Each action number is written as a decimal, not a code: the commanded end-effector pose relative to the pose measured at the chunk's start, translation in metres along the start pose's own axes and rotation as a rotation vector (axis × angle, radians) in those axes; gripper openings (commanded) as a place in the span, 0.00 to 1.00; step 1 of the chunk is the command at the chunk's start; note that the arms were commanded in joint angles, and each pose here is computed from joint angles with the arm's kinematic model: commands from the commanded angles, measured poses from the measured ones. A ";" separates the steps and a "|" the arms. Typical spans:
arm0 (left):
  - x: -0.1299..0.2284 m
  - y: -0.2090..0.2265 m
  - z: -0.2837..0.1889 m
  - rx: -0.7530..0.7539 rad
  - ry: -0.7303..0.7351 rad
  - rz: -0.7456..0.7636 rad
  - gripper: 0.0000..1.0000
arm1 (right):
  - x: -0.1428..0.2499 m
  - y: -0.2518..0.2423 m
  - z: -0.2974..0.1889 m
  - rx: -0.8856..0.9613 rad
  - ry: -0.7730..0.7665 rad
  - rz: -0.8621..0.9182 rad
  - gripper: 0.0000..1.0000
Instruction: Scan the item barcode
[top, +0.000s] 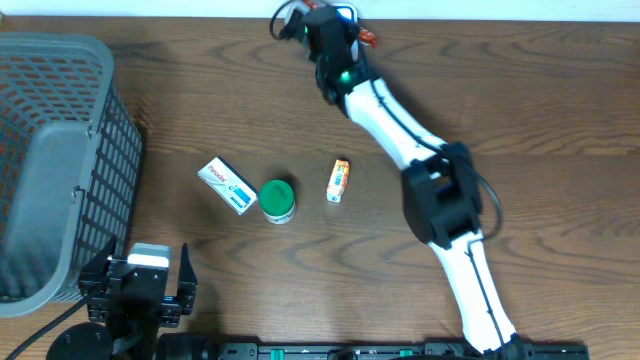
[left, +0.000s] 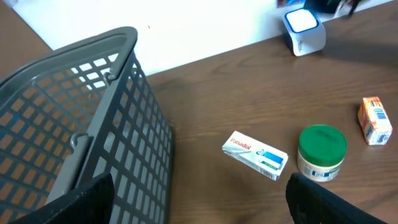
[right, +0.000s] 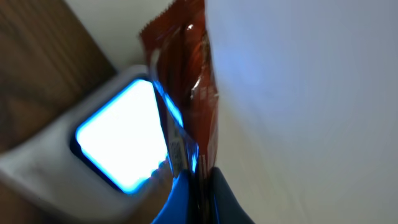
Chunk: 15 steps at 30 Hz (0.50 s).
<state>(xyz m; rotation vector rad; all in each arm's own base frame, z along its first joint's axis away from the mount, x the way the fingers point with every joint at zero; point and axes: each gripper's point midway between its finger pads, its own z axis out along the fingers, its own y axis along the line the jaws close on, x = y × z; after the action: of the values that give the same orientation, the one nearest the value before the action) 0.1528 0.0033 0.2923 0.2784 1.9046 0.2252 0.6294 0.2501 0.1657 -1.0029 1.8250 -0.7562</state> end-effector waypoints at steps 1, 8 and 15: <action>0.000 0.000 0.001 0.002 0.003 -0.012 0.86 | 0.012 -0.084 -0.050 0.082 0.065 0.269 0.01; 0.000 0.000 0.001 0.002 0.003 -0.012 0.86 | 0.157 -0.126 -0.067 0.075 0.472 0.438 0.01; 0.000 0.000 0.001 0.002 0.003 -0.012 0.86 | 0.347 -0.147 -0.073 0.120 0.887 0.614 0.01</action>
<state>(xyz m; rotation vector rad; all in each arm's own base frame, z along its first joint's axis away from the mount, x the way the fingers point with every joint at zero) 0.1528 0.0034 0.2922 0.2782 1.9051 0.2255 0.5365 -0.0592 0.1931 -0.1911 2.5361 -0.9129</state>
